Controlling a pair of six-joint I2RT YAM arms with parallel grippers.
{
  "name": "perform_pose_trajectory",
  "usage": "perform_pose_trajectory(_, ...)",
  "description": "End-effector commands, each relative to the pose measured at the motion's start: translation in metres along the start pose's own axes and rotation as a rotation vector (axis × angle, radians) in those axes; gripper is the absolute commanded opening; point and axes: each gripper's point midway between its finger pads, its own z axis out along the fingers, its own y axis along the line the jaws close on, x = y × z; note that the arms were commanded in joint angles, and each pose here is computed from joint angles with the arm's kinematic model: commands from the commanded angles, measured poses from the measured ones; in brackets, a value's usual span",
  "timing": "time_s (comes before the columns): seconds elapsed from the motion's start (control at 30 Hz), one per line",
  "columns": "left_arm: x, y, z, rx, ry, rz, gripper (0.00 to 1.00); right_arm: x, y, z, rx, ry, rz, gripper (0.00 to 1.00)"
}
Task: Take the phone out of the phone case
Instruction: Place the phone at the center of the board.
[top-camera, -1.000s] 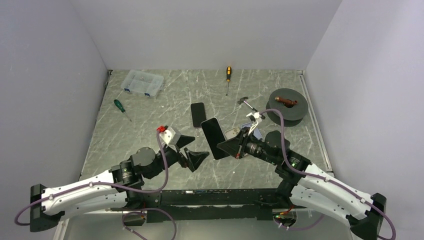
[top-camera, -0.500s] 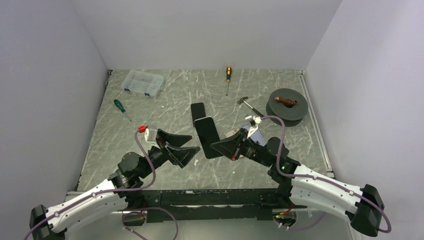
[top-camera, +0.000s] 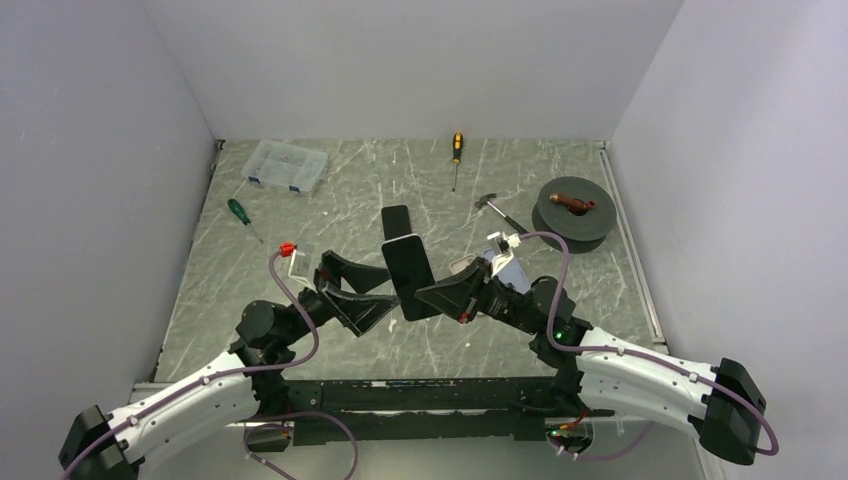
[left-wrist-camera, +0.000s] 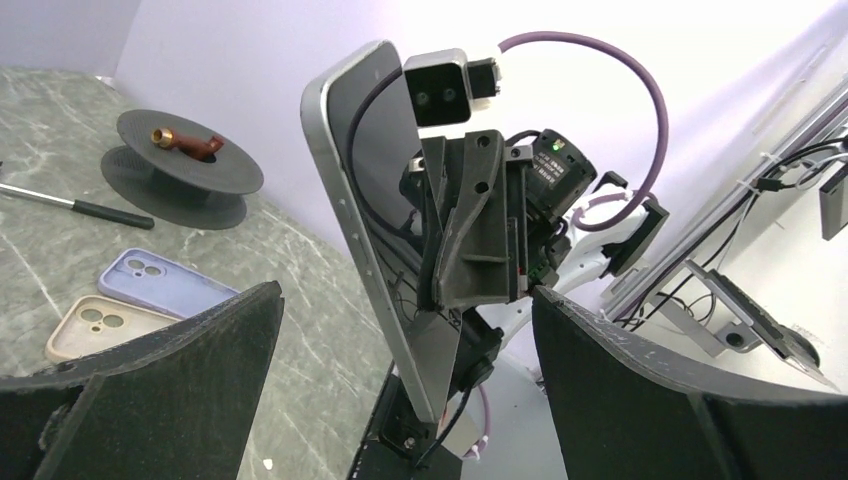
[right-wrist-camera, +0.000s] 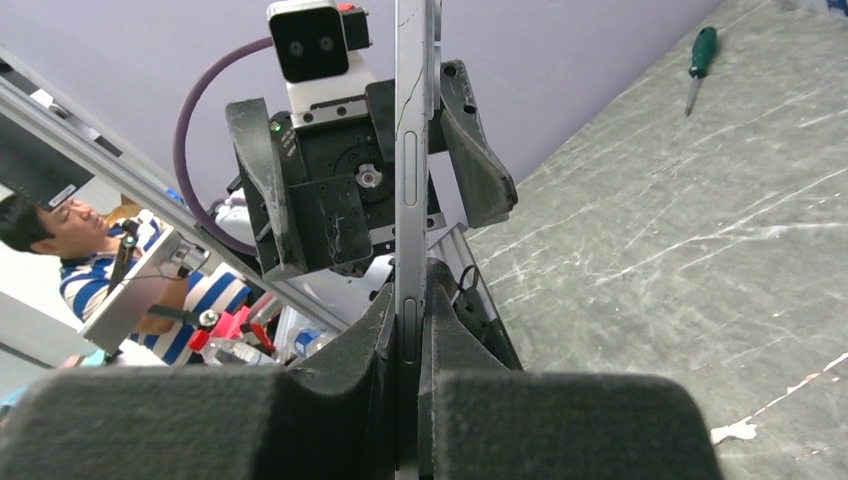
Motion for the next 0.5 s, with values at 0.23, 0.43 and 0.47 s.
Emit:
perform_pose_trajectory(0.23, -0.024, -0.017, 0.001, 0.06, -0.085, 0.011, 0.99, -0.016, 0.038, 0.002, -0.127, -0.093, -0.001, 0.0)
perform_pose_trajectory(0.43, -0.021, -0.015, 0.012, 0.051, -0.048, -0.016, 0.99, -0.009, 0.044, 0.007, -0.158, -0.061, -0.008, 0.0)
perform_pose_trajectory(0.47, -0.021, -0.013, 0.014, 0.042, -0.045, -0.02, 1.0, -0.009, 0.043, 0.007, -0.155, -0.063, -0.003, 0.0)
